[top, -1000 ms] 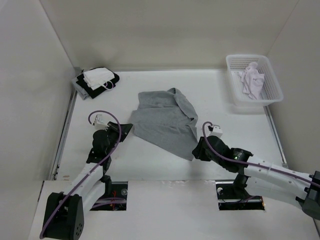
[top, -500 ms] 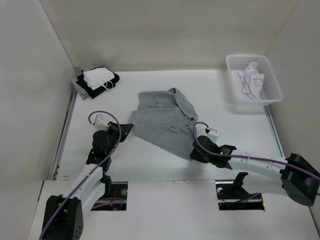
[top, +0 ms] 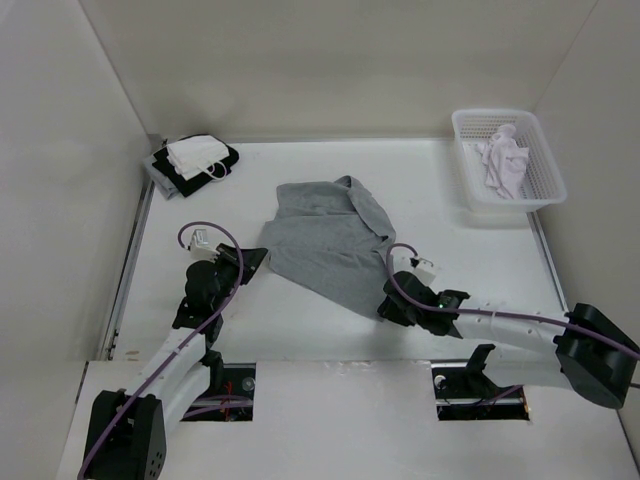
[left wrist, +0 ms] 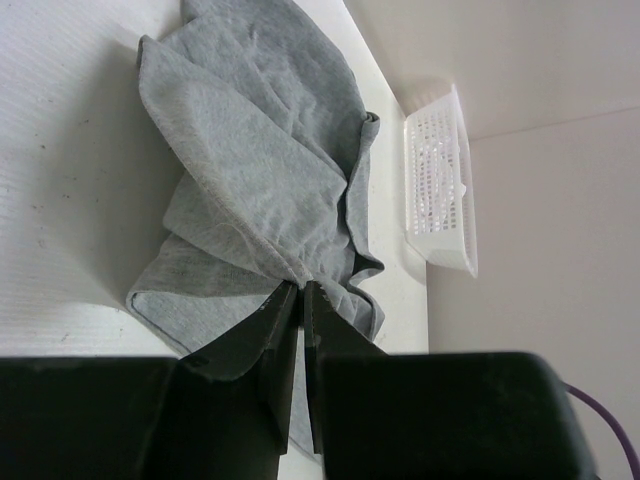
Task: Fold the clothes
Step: Flatten the tank top out
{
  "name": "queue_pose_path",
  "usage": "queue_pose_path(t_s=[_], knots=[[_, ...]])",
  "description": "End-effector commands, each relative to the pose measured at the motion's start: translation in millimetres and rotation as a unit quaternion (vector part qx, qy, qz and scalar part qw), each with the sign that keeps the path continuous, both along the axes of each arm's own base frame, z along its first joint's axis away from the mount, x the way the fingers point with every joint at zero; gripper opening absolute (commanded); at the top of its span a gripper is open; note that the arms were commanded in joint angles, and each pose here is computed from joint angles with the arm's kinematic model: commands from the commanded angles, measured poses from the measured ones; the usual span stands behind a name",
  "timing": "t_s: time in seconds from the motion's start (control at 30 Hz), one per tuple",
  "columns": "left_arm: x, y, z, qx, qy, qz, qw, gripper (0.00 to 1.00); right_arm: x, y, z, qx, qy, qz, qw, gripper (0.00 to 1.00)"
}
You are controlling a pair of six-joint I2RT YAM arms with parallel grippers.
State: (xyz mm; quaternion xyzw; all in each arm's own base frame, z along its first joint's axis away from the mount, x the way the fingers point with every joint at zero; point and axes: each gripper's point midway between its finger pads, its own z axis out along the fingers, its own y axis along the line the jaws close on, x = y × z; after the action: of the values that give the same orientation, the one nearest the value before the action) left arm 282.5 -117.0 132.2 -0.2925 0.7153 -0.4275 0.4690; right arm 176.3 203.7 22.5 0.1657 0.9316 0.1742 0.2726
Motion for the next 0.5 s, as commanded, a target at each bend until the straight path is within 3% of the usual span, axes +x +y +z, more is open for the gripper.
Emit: queue_pose_path(t_s=[0.0, 0.3, 0.47], knots=[[1.0, -3.7, 17.4, -0.007, -0.031, -0.008, 0.999, 0.05, -10.8, -14.6, -4.9, -0.029, 0.023, -0.014, 0.999, 0.35], [5.2, -4.5, 23.2, -0.011, -0.04, -0.007, 0.999, 0.05, -18.0, -17.1, -11.6, -0.059, 0.048, 0.003, 0.997, 0.34], [7.9, -4.3, 23.9, -0.011, -0.041, -0.007, 0.999, 0.05, -21.7, -11.9, -19.6, -0.064, 0.066, 0.013, 0.996, 0.28]])
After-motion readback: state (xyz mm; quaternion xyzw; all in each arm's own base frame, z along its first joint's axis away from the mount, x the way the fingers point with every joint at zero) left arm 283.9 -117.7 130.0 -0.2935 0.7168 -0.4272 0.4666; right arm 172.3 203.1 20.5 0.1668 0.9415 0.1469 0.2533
